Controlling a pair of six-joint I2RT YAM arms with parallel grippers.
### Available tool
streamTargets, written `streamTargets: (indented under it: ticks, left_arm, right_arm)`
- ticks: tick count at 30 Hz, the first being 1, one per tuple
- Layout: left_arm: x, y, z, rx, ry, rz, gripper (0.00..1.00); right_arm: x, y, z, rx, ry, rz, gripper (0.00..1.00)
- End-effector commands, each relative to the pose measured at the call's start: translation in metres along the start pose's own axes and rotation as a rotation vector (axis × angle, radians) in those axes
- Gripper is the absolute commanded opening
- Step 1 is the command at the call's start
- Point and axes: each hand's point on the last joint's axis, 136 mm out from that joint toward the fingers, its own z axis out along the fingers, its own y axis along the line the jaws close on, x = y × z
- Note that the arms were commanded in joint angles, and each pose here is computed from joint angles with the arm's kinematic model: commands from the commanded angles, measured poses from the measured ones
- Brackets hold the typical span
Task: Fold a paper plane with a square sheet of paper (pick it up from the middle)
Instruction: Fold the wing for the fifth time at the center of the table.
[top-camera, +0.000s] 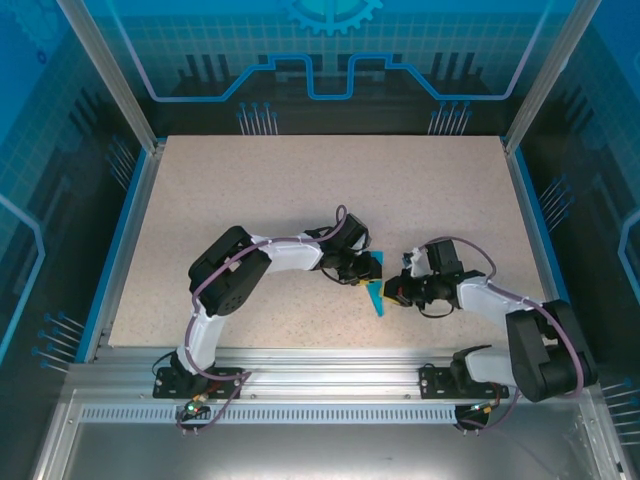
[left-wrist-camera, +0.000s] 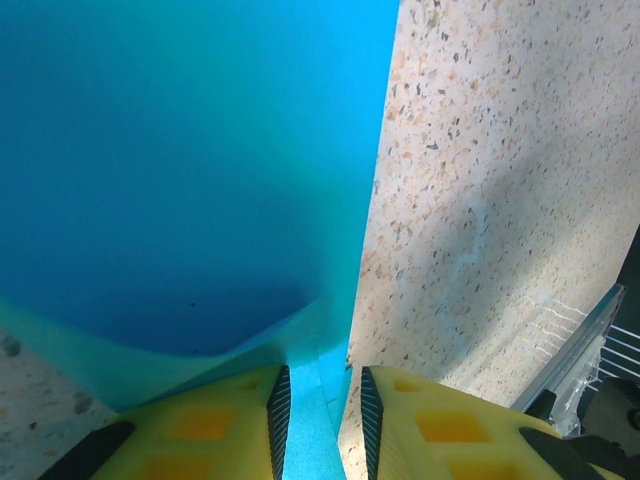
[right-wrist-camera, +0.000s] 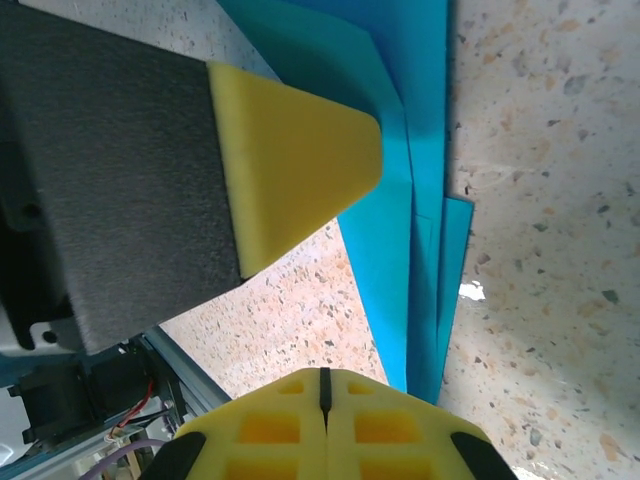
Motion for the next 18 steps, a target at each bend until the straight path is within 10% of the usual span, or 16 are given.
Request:
streamTargets:
  ticks: [1, 18]
  left_arm:
    - [0.001, 0.003, -0.003, -0.011, 0.004, 0.013, 0.30]
    - [-0.023, -0.012, -0.030, 0.094, -0.068, 0.034, 0.45]
  right_arm:
    - [0.001, 0.007, 0.006, -0.036, 0.028, 0.001, 0.04]
    - [0.030, -0.064, 0.033, 0.216, 0.154, 0.084, 0.00]
